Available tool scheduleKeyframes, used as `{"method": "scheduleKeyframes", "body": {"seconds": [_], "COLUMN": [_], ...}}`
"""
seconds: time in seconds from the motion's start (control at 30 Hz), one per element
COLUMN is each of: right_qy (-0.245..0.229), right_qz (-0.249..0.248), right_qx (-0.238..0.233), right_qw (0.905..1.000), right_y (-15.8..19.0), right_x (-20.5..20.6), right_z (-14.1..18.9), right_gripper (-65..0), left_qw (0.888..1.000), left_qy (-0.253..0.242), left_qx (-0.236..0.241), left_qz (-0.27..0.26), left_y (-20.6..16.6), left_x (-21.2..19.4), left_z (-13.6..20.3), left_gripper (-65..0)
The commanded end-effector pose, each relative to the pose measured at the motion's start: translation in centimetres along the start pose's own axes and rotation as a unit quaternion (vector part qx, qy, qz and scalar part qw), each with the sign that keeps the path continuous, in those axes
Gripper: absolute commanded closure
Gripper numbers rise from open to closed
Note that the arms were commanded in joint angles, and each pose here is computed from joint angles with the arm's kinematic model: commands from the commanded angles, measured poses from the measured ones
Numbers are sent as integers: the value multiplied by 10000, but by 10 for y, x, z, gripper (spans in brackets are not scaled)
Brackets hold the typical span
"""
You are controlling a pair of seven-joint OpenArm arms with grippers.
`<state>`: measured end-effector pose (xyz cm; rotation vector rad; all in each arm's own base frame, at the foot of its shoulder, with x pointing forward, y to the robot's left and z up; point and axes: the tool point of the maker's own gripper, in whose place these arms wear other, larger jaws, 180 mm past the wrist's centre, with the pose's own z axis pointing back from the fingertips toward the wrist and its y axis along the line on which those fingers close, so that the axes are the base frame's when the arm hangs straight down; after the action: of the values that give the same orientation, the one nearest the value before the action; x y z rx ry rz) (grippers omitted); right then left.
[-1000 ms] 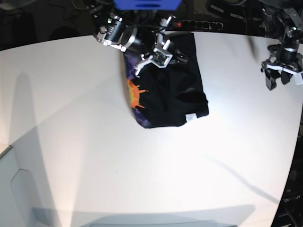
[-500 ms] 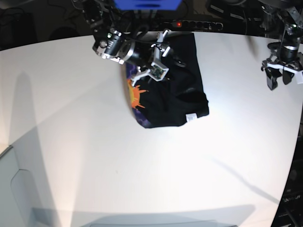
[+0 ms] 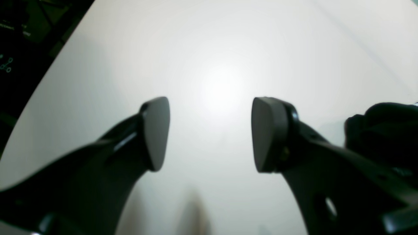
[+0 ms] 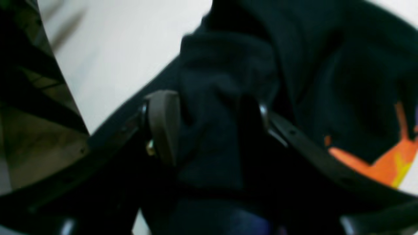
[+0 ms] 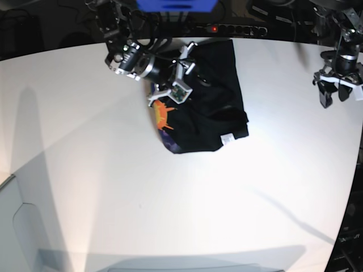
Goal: Fold the T-shirt properly
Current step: 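Press and smooth the folded shirt's edge with the right gripper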
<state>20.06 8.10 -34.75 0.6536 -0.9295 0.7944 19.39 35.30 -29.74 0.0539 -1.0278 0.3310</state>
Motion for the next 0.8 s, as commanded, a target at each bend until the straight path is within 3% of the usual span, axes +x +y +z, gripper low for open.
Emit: {"method": "scheduleKeyframes", "body": {"seconds": [0.0,0.33,0.43,0.57,0.77], "right_qy": [-305,-57,-70,-90,-375], "right_qz": [-58,-257,-217,-133,-44], "right_qx": [-56,52,193,397,714], "right_qw": [9995,9996,9996,9991,9967], "right_y": [-2,3,12,27,63], "right_x": [16,-5,-4,0,20], "right_z": [3,-5,-9,-13,-4], "right_gripper": [-309,-302,-219,0,0], "left_qw": [9997,9996,9996,9996,9997], "left_qy": [-230,-266,-266,-261,-255], "left_qx": [-20,-29,-29,-27,-23], "left_qz": [-65,-58,-58,-53,-66], "left_y": [0,-1,-1,-1,0], "left_x": [14,16,16,16,16], "left_z": [3,1,1,1,1], "left_gripper": [-385,-385,-385,-385,-385]}}
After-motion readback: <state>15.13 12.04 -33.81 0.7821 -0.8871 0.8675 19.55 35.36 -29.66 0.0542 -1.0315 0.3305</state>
